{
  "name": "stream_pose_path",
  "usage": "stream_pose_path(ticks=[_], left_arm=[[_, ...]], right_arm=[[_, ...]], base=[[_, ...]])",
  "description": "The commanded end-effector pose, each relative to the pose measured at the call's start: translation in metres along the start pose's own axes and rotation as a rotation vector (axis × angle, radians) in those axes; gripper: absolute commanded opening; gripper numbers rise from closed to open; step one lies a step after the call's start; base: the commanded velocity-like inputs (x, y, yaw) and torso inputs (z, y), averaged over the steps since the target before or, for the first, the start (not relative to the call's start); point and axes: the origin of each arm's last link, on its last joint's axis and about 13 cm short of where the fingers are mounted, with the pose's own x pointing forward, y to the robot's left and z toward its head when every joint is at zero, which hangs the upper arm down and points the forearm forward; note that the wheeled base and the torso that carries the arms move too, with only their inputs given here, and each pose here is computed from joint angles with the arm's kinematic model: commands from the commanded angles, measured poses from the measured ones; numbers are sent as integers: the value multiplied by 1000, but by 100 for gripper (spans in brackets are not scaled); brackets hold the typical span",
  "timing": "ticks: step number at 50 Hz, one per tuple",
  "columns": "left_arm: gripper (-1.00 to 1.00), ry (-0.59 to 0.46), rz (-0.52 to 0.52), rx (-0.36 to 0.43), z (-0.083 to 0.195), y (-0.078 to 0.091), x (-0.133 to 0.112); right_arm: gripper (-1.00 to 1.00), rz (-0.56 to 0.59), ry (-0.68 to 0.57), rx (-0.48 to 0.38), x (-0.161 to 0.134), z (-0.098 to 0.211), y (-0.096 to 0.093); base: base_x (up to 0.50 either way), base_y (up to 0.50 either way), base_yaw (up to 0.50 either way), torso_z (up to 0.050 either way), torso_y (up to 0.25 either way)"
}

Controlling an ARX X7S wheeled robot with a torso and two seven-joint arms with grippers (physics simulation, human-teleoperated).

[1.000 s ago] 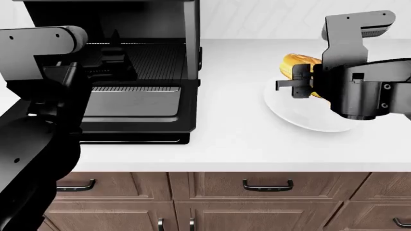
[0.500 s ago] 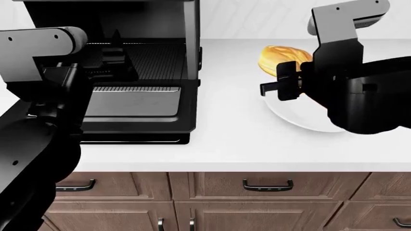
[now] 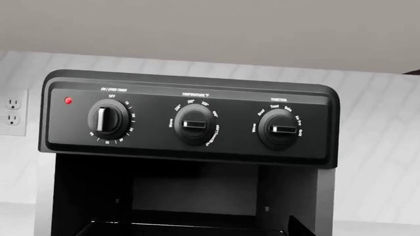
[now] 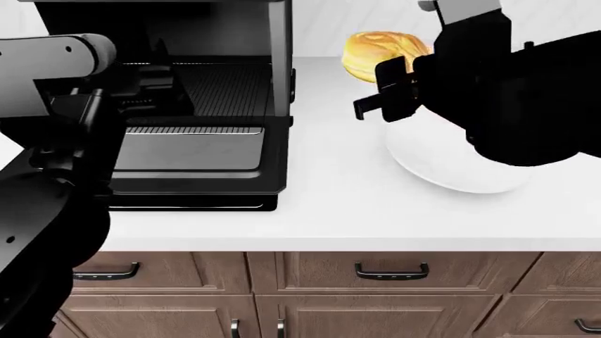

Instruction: Place the bread on the rack of the toaster oven.

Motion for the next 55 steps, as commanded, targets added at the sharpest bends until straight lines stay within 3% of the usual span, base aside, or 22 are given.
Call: stream_pose_path(ticks=[1,27,42,55], left_arm=[[100,-11,10,-3,2,2,-2],[100,-69,63,45,23,14,-5],[100,-74,62,40,25,13,-7],[100,-62,60,38,19,13,-6]], right_arm=[[-100,105,-64,-102,-1,21,8],[-100,337,-141,-212,5,40,26],[-100,384,-171,-246,-5,46,30],[-100,397,-176,-260,13,56,31]], base=[[0,0,0,0,0],[0,0,0,0,0],[0,0,0,0,0],[0,0,0,0,0]])
